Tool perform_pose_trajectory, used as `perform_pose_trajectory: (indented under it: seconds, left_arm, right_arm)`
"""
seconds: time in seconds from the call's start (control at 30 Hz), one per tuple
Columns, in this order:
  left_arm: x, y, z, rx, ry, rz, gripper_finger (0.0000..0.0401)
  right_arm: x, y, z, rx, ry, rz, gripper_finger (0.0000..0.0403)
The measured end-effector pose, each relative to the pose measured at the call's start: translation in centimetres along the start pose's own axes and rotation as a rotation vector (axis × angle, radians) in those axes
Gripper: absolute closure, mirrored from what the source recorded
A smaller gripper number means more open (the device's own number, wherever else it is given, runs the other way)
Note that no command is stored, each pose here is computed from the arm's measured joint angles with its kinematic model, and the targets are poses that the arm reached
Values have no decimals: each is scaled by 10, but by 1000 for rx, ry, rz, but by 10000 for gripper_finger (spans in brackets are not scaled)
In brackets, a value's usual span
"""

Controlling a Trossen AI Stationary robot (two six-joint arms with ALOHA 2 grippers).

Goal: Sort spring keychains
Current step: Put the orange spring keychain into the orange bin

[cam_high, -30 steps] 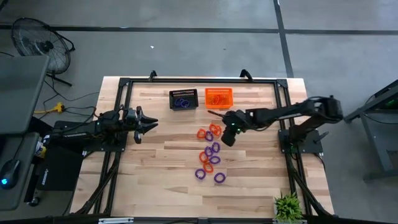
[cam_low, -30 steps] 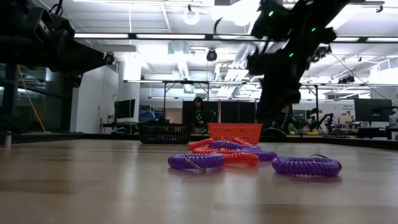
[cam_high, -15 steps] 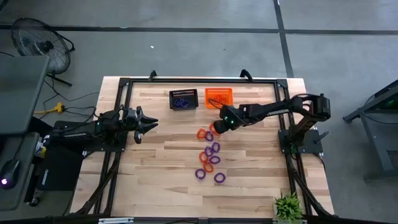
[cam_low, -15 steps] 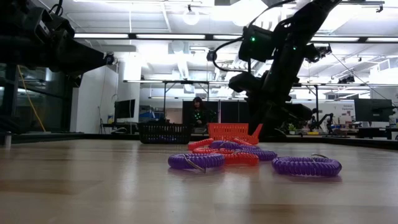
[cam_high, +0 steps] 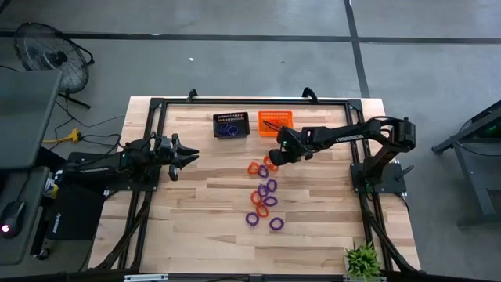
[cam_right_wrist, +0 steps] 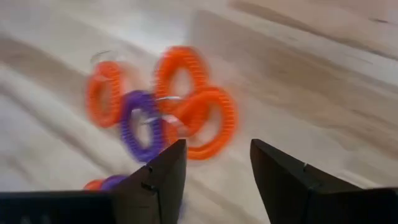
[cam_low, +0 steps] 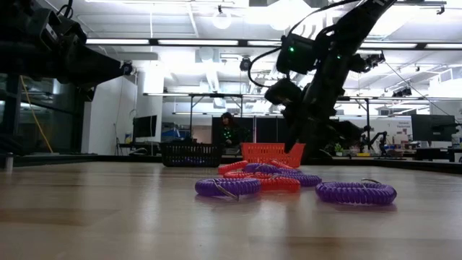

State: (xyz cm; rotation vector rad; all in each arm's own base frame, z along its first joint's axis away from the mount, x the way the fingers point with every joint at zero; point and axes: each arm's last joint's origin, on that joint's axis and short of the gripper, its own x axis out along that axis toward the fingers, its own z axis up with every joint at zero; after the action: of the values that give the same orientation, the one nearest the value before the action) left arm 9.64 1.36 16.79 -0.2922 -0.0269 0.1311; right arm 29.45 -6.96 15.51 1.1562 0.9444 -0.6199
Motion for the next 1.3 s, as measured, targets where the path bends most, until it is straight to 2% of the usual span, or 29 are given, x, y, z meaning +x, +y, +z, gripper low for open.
perform_pose_trajectory:
  seconds: [0.13,0.33,0.43,0.7,0.97,1.3]
  left_arm:
    - [0,0,0,0,0,0,302]
    - [0,0,0,0,0,0,302]
    - [0,0,0,0,0,0,302]
    - [0,0,0,0,1,0,302]
    - [0,0,0,0,0,0,302]
    - [0,0,0,0,0,0,302]
  right_arm:
    - [-8,15,4,-42,-15,12,219]
    - [-27,20,8,-49,-3,-176,218]
    - [-29,19,9,-44,17,-203,217]
    - [-1,14,8,-11,130,-248,217]
    - [10,24,17,-50,123,-246,217]
    - [29,20,19,-54,133,-281,224]
